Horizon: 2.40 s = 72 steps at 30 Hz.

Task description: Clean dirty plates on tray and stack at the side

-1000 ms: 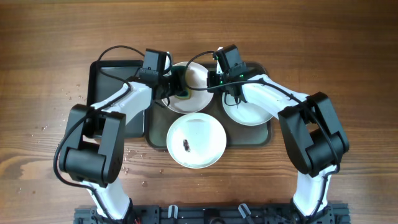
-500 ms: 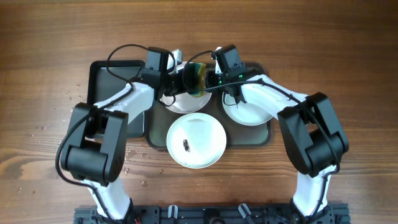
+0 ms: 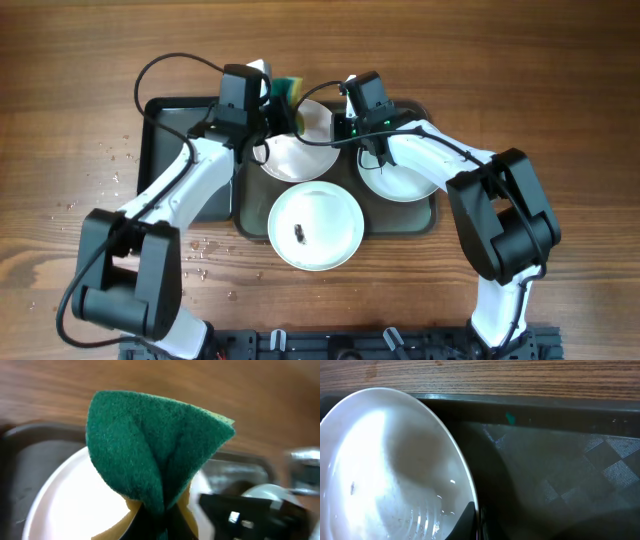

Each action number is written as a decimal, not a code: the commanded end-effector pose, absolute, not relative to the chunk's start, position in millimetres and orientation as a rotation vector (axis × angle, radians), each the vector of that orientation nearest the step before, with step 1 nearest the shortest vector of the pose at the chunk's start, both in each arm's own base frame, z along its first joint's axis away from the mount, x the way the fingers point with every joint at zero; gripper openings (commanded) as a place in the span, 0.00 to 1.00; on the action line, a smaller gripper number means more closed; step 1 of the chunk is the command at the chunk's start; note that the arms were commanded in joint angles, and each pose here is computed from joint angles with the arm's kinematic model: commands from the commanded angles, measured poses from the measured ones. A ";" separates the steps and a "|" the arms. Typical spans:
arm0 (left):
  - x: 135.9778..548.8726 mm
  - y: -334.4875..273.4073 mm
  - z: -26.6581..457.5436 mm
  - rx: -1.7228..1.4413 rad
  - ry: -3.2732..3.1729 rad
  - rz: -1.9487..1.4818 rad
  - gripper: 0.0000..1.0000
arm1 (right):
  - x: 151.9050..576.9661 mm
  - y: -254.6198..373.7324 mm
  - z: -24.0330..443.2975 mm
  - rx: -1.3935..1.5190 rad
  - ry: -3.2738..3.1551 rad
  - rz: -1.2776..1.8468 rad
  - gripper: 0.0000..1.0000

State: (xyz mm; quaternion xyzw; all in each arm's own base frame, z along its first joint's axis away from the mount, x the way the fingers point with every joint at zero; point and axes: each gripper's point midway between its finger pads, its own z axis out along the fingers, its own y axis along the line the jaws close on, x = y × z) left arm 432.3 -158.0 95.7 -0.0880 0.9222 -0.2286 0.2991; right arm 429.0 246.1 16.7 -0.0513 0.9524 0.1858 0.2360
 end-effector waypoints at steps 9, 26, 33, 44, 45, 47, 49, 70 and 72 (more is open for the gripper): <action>429.8 -138.1 16.5 -0.318 2.596 -0.410 0.04 | 428.0 248.8 10.2 -0.133 2.624 0.522 0.04; 401.5 -198.4 13.2 -0.150 2.677 -0.639 0.07 | 428.0 248.9 10.3 -0.133 2.623 0.522 0.04; 398.6 -216.4 16.9 -0.091 2.657 -0.663 0.04 | 428.0 248.9 10.3 -0.134 2.623 0.522 0.04; 431.4 -207.2 92.0 -0.104 2.434 -0.699 0.04 | 428.0 248.8 10.2 -0.134 2.624 0.521 0.04; 434.7 -204.3 102.1 -0.110 2.402 -0.682 0.04 | 428.0 248.9 10.3 -0.133 2.623 0.522 0.04; 440.6 -196.0 116.4 -0.135 2.352 -0.629 0.04 | 428.0 248.9 10.3 -0.133 2.623 0.522 0.04; 444.0 -188.0 120.6 -0.159 2.333 -0.577 0.04 | 428.0 248.9 10.3 -0.133 2.623 0.522 0.04; 455.7 -126.9 39.4 -0.339 2.447 -0.249 0.04 | 428.0 248.8 10.2 -0.133 2.624 0.522 0.04; 455.3 -125.2 38.6 -0.344 2.453 -0.254 0.04 | 428.0 248.8 10.2 -0.133 2.624 0.522 0.04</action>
